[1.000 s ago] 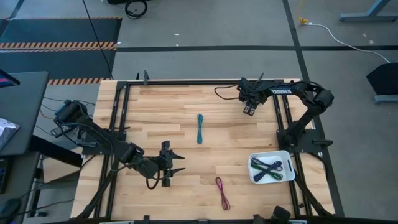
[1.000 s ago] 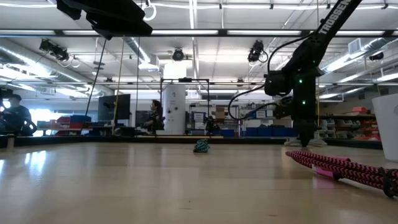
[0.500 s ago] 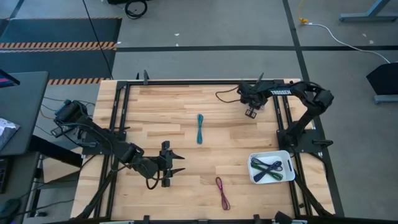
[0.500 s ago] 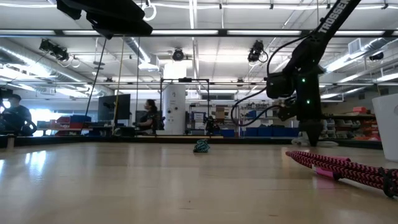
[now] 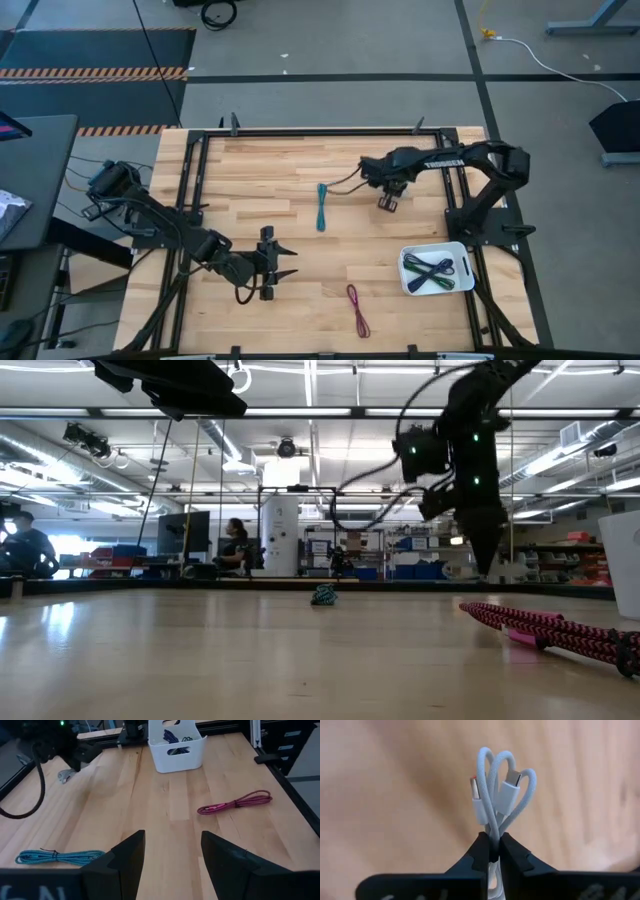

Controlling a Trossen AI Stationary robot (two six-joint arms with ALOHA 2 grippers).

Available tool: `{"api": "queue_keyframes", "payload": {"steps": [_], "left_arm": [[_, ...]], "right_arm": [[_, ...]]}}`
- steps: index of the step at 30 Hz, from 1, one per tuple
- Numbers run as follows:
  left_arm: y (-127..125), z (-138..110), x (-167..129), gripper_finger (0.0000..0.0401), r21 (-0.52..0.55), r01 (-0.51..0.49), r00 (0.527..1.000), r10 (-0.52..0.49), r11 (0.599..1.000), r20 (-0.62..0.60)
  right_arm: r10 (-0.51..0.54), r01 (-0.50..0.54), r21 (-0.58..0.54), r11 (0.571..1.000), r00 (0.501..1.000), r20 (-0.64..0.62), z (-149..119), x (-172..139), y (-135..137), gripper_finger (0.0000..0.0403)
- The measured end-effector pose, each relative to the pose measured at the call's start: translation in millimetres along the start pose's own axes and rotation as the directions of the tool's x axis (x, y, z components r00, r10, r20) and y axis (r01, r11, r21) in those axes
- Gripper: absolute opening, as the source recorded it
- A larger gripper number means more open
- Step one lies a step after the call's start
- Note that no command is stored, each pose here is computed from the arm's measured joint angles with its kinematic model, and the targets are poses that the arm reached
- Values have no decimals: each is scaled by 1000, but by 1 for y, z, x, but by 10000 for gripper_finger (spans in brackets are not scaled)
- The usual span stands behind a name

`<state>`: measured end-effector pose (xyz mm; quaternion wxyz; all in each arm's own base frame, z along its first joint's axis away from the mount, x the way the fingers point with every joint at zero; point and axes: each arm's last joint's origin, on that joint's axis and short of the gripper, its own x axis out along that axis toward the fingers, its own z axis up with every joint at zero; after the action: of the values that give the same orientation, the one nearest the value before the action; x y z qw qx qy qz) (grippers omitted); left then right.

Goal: Pick and place USB-C Cables
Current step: Put the white charger cable into the white container

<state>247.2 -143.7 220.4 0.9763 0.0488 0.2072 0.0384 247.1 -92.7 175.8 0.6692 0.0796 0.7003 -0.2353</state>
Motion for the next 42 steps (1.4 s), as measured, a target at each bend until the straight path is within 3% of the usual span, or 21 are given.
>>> {"api": "queue_keyframes", "payload": {"steps": [11,19,23,35,40,42], "left_arm": [[-1,0,0,201,28,34,999,-34,999,-7],[-1,0,0,201,62,34,999,-33,998,-7],[-1,0,0,201,78,35,999,-35,996,-7],[-1,0,0,201,71,43,999,-43,997,-9],[-2,0,0,201,55,45,999,-45,997,-9],[-2,0,0,201,54,45,999,-45,997,-9]], "right_arm": [[125,-129,-72,989,990,-62,-26,-63,92,23],[127,-133,-71,989,988,-84,-64,-101,140,23],[117,-125,-30,992,977,-180,-87,-105,153,23],[72,-65,34,997,954,-290,-131,-111,175,23],[40,-37,14,999,944,-329,-141,-96,177,25],[32,-31,10,999,943,-331,-143,-88,177,48]]}}
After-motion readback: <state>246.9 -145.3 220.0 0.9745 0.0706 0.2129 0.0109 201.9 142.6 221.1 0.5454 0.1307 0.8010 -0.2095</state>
